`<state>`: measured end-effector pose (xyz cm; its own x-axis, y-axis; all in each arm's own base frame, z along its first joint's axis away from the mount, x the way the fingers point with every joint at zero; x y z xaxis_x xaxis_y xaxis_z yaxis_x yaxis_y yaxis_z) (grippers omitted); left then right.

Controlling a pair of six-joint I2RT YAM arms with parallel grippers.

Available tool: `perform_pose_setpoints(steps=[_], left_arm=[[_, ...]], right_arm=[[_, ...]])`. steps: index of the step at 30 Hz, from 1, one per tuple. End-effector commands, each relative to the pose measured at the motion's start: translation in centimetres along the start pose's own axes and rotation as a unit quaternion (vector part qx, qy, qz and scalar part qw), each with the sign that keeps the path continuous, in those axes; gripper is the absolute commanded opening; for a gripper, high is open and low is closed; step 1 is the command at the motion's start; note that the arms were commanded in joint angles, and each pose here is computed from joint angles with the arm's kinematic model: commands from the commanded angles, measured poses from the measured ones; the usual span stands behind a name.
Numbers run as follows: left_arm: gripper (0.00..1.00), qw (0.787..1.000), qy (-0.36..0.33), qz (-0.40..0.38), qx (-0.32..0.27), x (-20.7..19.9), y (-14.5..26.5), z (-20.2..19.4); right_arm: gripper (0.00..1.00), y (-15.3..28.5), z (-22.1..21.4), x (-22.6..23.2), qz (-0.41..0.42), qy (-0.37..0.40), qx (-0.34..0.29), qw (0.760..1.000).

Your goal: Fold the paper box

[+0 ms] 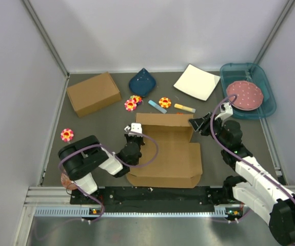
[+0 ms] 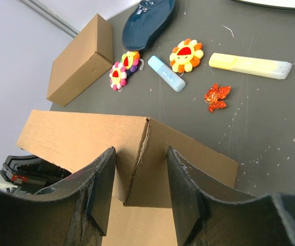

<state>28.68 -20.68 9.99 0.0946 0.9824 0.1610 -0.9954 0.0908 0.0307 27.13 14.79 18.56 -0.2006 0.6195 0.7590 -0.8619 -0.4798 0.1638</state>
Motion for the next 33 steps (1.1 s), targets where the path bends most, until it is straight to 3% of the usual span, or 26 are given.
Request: perform_pose_setpoints(steps=[1,7,8,11,16,19,21,24,25,27,33], left_arm=[[0.0,0.993,0.074,0.024,-0.094,0.4,-0.6,4.9],[0.01,0.993,0.069,0.031,-0.092,0.4,-0.7,4.7],[0.22,0.994,0.064,0.026,-0.084,0.2,-0.7,4.3],[0.51,0.996,0.061,0.022,-0.068,0.0,-0.7,3.6],[0.59,0.996,0.066,0.021,-0.05,-0.1,-0.6,2.4],[0.53,0.997,0.057,0.022,-0.038,-0.4,-0.7,1.6],[0.44,0.999,0.037,0.021,-0.02,-0.9,-1.1,0.7],[0.25,0.999,0.032,0.024,0.0,-1.5,-1.5,-0.1],[0.12,0.999,0.035,0.026,0.003,-1.5,-1.5,-0.4],[0.01,0.999,0.038,0.036,0.007,-1.2,-1.5,-0.9],[0.0,0.998,0.043,0.046,0.012,-0.7,-1.2,-2.1]], right_arm=[[0.44,0.4,-1.9,-1.4,-0.025,0.007,0.035,0.999],[0.44,0.5,-1.8,-1.3,-0.025,0.008,0.033,0.999],[0.44,0.5,-1.7,-1.2,-0.024,0.007,0.032,0.999],[0.44,0.4,-1.7,-1.2,-0.023,0.007,0.031,0.999],[0.44,0.4,-1.7,-1.1,-0.022,0.008,0.031,0.999],[0.44,0.4,-1.7,-1.1,-0.02,0.008,0.032,0.999],[0.44,0.4,-1.7,-1.1,-0.021,0.006,0.032,0.999],[0.44,0.4,-1.6,-1.1,-0.02,0.006,0.031,0.999],[0.44,0.5,-1.7,-1.0,-0.018,0.007,0.032,0.999],[0.44,0.5,-1.7,-1.0,-0.018,0.007,0.033,0.999],[0.44,0.6,-1.7,-0.9,-0.016,0.007,0.033,0.999]])
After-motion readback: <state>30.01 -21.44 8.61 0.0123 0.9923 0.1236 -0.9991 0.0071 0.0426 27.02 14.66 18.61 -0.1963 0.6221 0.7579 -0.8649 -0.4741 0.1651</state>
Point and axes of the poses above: each gripper's point midway between its finger pads, its own y axis back along the fingers, its own x axis along the line the jaws close on, z = x × y, the point moved 2 cm from there along y, back along the fingers, and after that the axes turned 10 degrees about -y, right-handed, at the moved point
